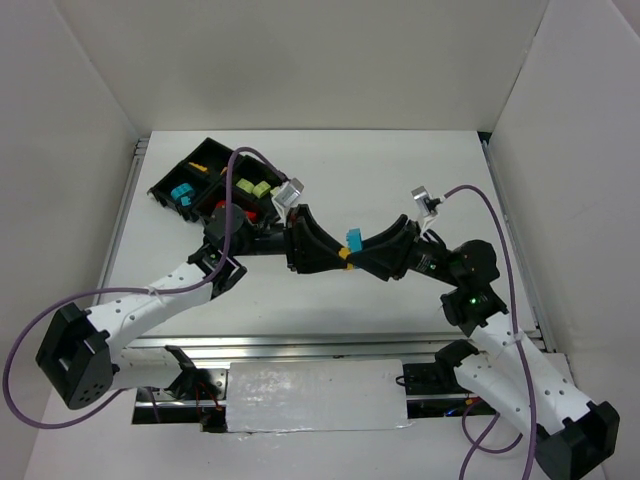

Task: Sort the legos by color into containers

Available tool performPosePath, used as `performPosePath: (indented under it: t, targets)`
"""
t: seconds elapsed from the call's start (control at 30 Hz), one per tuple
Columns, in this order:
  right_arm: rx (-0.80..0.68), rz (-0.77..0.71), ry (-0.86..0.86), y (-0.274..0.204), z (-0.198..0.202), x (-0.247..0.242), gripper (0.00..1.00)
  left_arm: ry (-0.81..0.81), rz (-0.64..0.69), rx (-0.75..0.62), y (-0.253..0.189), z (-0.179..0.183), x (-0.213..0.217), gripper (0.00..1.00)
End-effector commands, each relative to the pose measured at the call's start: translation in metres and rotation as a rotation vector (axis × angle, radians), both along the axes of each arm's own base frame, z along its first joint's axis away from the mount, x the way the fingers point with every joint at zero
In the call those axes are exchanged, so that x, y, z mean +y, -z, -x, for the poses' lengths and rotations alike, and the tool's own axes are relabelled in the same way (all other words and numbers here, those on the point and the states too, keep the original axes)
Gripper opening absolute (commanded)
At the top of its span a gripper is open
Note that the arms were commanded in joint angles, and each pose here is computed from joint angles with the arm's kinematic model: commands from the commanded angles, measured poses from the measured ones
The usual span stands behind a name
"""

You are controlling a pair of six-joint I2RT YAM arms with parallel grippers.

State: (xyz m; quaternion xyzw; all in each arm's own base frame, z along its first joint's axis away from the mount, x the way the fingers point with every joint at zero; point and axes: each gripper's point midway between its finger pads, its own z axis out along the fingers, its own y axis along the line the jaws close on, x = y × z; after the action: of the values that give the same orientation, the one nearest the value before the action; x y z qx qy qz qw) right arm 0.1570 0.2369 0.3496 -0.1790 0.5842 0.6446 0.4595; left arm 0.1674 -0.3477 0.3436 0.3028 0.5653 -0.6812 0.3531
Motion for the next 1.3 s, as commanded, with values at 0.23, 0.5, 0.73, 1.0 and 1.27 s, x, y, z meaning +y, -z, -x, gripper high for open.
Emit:
performPosePath:
  t: [0.23,0.5,0.73,1.0,1.27]
  targets:
    - [-0.094,0.057,0.089,-0.004,-0.007,-0.007,0.00,-0.046,0.084,-0.205,-0.039,0.013,0.044,0.00]
    - [-0.016,0.084,0.203,0.006,-0.030,-0.012,0.00,-0.312,-0.015,-0.084,-0.026,-0.045,0.069,0.00]
    - [0.056,0.150,0.315,0.024,-0.040,-0.026,0.00,-1.047,-0.274,0.152,-0.004,-0.157,0.182,0.00]
    - [0.102,0.209,0.418,0.032,-0.046,-0.040,0.00,-1.457,-0.412,0.386,0.020,-0.226,0.282,0.00]
    - [0.184,0.266,0.460,0.065,-0.056,-0.044,0.00,-1.755,-0.507,0.469,0.043,-0.349,0.350,0.00]
